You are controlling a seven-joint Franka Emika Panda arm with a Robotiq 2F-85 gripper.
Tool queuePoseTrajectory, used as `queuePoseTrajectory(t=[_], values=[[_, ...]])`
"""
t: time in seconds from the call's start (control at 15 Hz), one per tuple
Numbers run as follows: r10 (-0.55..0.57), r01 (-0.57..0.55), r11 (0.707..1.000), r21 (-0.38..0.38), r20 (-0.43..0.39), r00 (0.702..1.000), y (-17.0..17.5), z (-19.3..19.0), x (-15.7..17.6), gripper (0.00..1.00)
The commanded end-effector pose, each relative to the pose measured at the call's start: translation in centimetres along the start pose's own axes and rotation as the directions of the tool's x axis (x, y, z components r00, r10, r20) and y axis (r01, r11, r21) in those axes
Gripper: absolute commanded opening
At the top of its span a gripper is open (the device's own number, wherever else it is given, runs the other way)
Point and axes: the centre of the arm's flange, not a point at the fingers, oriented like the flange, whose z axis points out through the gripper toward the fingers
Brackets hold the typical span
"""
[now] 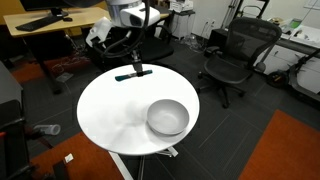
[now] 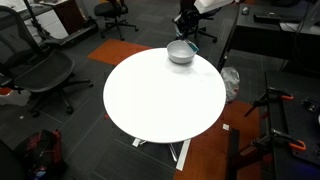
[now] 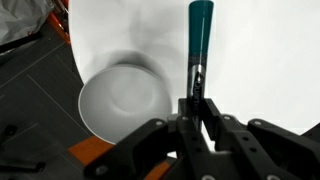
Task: Pick up the marker from the bowl and put it on the table
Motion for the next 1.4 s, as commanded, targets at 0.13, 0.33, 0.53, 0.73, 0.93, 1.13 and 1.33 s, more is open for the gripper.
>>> queuePoseTrajectory(t=[0.13, 0.33, 0.53, 0.73, 0.93, 1.13, 1.33], values=[[-0.165, 0.165, 0.986, 0.003, -0.007, 0.986, -3.1, 0.5, -6.7, 0.05], [-0.209, 0.209, 0.978, 0.002, 0.014, 0.978, -3.8, 2.8, -8.3, 0.05], [-0.224, 0.224, 0.975, -0.001, 0.029, 0.974, -3.1, 5.0, -8.8, 0.05], [-0.234, 0.234, 0.972, 0.005, 0.035, 0.972, -2.4, 7.3, -8.5, 0.05], [-0.245, 0.245, 0.969, 0.006, 0.034, 0.969, -1.9, 9.6, -8.2, 0.05], [-0.245, 0.245, 0.969, 0.013, 0.025, 0.969, -1.5, 11.4, -7.9, 0.05], [-0.243, 0.243, 0.97, 0.011, 0.028, 0.97, -1.3, 12.9, -7.8, 0.05]])
